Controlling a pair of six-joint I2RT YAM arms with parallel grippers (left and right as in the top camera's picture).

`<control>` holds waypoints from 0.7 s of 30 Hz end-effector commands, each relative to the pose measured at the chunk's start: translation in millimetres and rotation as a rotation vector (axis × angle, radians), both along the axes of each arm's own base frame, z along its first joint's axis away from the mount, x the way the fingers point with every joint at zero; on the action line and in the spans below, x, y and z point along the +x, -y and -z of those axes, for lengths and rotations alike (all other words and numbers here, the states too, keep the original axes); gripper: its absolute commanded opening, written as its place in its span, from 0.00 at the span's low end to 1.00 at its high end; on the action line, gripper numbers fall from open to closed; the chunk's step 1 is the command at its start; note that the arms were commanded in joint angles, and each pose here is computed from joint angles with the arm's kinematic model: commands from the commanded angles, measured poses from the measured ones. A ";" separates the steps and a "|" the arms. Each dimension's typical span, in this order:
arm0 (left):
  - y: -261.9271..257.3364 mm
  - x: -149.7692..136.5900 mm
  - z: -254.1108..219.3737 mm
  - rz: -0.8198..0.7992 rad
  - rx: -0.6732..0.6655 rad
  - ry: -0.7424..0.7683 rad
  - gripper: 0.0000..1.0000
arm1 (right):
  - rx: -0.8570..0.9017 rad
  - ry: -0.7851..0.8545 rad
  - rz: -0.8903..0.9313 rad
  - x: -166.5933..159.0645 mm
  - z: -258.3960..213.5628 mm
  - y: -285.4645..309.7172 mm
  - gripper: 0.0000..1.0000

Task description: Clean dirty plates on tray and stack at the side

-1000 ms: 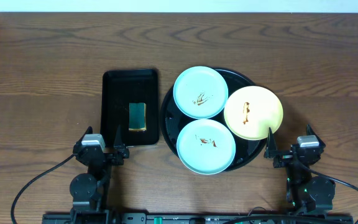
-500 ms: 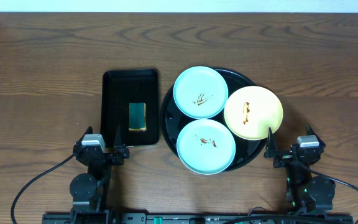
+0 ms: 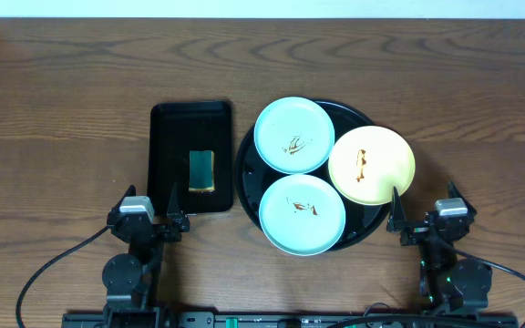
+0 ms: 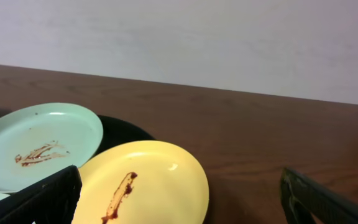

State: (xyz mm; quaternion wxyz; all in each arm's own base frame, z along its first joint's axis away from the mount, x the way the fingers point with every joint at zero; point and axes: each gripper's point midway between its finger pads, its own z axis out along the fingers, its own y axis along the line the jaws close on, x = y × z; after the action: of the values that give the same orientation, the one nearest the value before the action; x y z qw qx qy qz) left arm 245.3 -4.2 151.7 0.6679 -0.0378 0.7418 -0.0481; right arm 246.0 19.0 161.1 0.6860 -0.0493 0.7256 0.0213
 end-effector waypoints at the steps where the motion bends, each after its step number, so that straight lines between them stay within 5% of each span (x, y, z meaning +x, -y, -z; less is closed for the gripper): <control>1: 0.0 -1.3 14.2 0.003 0.009 -0.047 0.84 | -0.002 0.049 -0.046 -0.9 -11.6 -8.4 0.99; 21: 0.0 -1.3 14.2 0.003 0.009 -0.047 0.84 | 0.183 -0.072 0.012 -1.2 -22.9 -1.2 0.99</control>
State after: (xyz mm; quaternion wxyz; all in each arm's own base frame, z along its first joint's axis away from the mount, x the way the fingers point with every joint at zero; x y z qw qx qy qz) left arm 245.3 -4.2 151.9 0.6682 -0.0376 0.7415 -0.0479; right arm 245.5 19.5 167.0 0.6619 0.0091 0.7457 0.0762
